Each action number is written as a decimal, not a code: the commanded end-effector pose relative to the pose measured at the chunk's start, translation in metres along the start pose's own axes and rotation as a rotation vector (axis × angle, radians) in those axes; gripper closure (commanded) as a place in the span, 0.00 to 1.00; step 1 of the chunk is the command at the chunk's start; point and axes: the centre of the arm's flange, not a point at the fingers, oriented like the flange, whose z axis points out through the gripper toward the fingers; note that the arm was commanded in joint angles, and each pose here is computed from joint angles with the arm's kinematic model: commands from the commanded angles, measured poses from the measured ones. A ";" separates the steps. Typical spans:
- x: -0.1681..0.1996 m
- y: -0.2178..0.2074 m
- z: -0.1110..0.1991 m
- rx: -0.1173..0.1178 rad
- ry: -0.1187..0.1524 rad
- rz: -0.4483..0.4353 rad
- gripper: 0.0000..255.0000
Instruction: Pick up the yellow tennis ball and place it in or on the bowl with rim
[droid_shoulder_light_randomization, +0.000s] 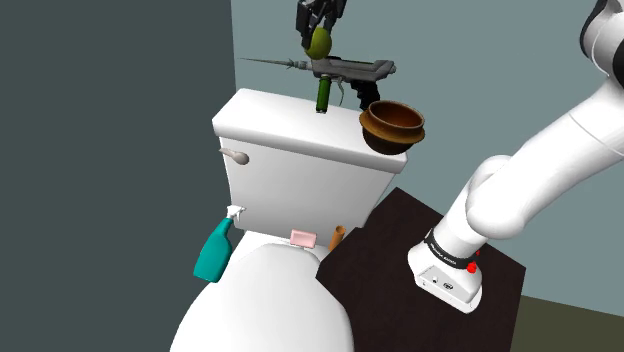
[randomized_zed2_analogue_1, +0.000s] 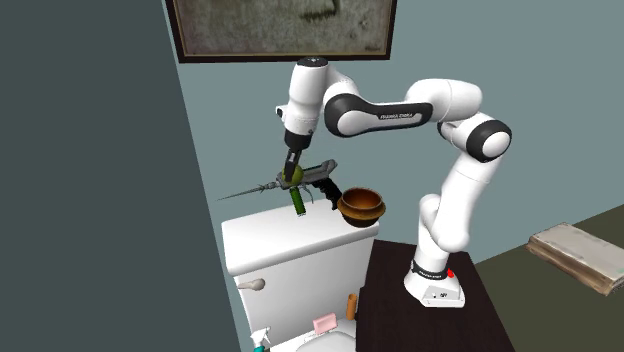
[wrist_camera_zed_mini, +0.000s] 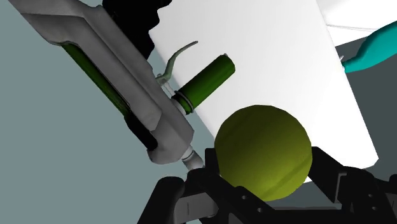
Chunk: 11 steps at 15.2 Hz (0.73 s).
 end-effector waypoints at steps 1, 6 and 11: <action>-0.018 0.005 -0.005 0.000 0.000 0.000 1.00; -0.080 0.022 -0.019 0.000 0.000 0.000 1.00; -0.143 0.039 -0.033 0.000 0.000 0.000 1.00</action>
